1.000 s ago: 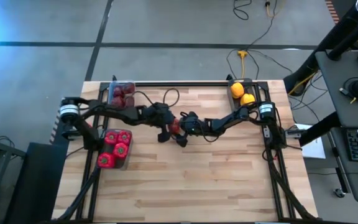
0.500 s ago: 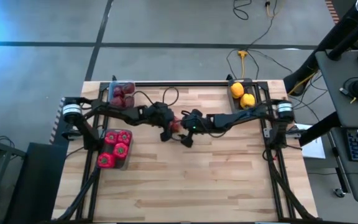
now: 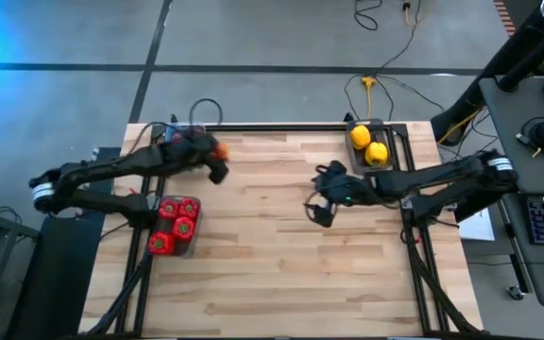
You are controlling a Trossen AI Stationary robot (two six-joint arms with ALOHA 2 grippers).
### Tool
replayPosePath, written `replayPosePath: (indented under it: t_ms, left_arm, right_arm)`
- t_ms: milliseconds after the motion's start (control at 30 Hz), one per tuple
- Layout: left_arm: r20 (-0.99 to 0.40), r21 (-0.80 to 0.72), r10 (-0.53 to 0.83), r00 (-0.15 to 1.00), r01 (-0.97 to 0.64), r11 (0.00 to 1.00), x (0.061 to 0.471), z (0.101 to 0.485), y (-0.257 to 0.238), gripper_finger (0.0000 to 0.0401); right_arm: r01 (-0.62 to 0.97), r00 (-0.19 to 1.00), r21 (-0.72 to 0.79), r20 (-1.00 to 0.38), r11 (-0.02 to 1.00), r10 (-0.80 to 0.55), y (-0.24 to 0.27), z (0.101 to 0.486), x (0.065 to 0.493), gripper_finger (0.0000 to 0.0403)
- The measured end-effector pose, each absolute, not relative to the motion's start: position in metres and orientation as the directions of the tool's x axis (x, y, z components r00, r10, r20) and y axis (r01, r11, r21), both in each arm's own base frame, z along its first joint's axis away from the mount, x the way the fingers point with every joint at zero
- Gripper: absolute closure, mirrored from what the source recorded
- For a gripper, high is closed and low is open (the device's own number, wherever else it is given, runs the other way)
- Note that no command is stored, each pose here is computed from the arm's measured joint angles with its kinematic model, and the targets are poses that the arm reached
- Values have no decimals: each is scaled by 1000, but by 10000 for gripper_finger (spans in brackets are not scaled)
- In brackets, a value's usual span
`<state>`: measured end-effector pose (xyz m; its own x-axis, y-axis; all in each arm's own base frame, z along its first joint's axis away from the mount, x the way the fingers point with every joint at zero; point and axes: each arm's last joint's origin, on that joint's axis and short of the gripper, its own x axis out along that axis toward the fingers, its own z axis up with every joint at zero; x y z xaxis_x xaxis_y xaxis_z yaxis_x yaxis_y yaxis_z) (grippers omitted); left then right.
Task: Sort produce into baskets
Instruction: Put the red apple into the transparent bin
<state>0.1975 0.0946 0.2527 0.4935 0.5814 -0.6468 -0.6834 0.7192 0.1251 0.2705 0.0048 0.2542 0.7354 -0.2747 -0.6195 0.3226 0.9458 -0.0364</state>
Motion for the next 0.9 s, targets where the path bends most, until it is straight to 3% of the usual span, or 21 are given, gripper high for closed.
replayPosePath:
  t_ms: [300, 400, 500, 667, 900]
  left_arm:
    - [-740, 96, 645, 192, -919, 384, 153, 246, 123, 65]
    - [-729, 71, 670, 141, -958, 279, 147, 245, 138, 65]
    - [-760, 57, 640, 112, -970, 237, 141, 238, 150, 64]
    - [-775, 105, 632, 30, -979, 175, 138, 227, 164, 16]
    - [-756, 77, 651, 62, -980, 184, 134, 237, 160, 43]
  right_arm:
    - [397, 757, 43, -580, 917, -301, 9, 259, 250, 22]
    - [391, 757, 32, -580, 920, -301, 9, 259, 251, 22]
    - [390, 750, 25, -588, 921, -302, 9, 256, 252, 22]
    - [405, 753, 62, -589, 912, -294, 10, 257, 252, 22]
    - [421, 784, 124, -548, 898, -292, 9, 271, 240, 22]
